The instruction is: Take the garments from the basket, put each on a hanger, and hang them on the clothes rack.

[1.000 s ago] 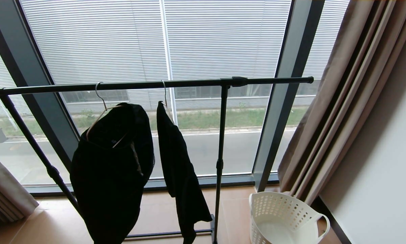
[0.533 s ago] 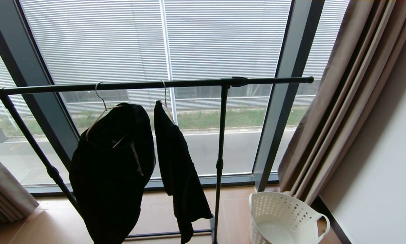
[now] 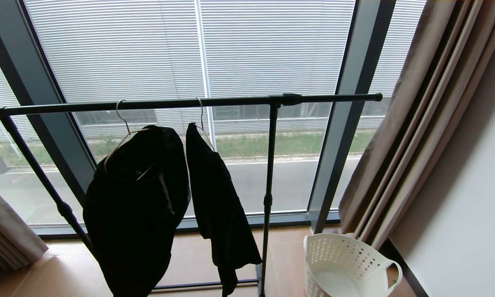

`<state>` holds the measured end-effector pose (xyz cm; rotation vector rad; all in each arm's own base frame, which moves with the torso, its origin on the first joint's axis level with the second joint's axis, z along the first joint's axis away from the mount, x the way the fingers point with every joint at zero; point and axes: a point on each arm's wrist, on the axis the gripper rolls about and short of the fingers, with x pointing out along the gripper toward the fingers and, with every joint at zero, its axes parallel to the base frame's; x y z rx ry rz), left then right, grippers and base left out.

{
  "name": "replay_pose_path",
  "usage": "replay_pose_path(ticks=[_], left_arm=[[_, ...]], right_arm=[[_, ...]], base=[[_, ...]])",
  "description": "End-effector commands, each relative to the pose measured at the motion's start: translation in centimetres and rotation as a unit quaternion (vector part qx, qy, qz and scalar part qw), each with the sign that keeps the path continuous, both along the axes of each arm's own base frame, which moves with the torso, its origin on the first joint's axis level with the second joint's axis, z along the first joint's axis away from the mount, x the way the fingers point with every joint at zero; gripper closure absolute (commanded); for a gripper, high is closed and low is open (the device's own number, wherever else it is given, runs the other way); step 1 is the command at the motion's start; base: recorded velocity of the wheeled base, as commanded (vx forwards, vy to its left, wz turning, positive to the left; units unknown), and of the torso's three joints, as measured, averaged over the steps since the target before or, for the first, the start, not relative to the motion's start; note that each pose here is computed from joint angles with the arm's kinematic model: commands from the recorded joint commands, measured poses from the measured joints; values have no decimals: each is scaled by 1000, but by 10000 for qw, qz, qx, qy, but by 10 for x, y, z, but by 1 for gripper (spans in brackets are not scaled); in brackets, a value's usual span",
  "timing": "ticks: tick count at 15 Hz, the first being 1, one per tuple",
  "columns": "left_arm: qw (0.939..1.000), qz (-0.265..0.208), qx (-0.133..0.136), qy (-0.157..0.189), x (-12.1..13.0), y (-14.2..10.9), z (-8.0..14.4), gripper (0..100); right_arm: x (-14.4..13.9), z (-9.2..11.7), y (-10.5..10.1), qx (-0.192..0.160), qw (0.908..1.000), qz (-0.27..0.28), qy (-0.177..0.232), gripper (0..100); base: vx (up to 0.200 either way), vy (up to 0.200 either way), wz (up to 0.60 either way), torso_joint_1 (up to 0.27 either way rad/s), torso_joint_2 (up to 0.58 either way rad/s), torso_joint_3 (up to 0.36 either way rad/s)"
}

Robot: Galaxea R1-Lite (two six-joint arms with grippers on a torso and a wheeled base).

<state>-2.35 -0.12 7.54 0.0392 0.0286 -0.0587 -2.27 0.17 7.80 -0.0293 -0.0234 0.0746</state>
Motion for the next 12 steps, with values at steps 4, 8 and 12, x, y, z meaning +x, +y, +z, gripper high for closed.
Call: replay_pose_path(ticks=[4, 8, 12], left_arm=[[10000, 7, 0, 4, 0, 0, 0, 0], [10000, -1, -1, 4, 0, 0, 0, 0], [10000, -1, -1, 4, 0, 0, 0, 0]], right_arm=[[0, 0, 0, 44, 10000, -59, -8, 0], [0, 0, -1, 47, 9998, -182, -9, 0], [0, 0, -1, 70, 9998, -181, 0, 0]], base=[[0, 0, 0, 0, 0, 0], [0, 0, 0, 0, 0, 0], [0, 0, 0, 0, 0, 0]])
